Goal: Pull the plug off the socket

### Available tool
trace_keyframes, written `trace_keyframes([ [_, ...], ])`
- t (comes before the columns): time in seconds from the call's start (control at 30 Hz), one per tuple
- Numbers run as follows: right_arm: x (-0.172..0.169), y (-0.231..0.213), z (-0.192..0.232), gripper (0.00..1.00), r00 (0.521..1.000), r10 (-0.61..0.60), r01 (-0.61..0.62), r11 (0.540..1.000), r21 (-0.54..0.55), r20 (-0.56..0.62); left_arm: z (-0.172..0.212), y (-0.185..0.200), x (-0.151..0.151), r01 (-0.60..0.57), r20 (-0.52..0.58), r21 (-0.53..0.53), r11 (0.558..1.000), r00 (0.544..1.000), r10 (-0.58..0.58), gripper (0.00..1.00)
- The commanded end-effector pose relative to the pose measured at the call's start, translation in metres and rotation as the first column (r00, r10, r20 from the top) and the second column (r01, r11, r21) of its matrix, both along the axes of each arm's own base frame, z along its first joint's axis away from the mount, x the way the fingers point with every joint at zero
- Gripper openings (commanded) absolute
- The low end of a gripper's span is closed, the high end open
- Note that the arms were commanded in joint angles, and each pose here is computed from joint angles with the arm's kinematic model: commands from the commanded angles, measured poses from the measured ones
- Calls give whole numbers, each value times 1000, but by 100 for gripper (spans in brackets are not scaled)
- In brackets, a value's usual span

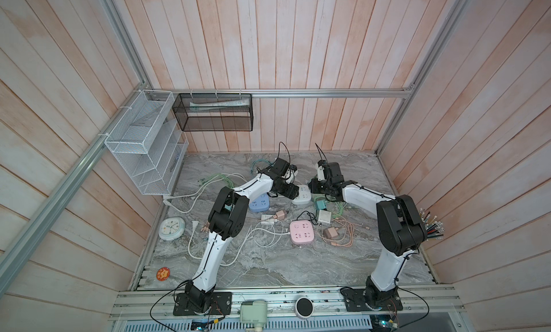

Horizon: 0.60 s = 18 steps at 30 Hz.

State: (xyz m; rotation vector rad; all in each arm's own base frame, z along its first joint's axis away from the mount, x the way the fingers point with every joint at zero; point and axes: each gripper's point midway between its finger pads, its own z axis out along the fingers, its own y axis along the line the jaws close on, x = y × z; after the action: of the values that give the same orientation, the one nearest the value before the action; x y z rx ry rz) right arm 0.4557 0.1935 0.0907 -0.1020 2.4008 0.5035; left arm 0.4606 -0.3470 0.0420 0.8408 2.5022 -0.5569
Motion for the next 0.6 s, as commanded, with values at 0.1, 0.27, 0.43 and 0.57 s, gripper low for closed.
trace_keyframes([
  [0.1, -4, 5, -17, 4, 995, 34, -25, 995, 94, -91, -72, 34, -40, 13, -158, 204, 979, 987, 19, 85],
  [0.27, -5, -9, -23, 6, 993, 1, 9, 996, 92, -115, -71, 34, -41, 13, -161, 203, 979, 987, 20, 85],
  [0.43, -5, -20, -24, 6, 992, -13, 26, 994, 105, -123, -69, 32, -39, 10, -156, 196, 980, 987, 21, 85],
  [0.57, -7, -20, -29, 8, 989, -1, 18, 993, 119, -146, -68, 31, -38, 9, -155, 195, 981, 988, 22, 85],
])
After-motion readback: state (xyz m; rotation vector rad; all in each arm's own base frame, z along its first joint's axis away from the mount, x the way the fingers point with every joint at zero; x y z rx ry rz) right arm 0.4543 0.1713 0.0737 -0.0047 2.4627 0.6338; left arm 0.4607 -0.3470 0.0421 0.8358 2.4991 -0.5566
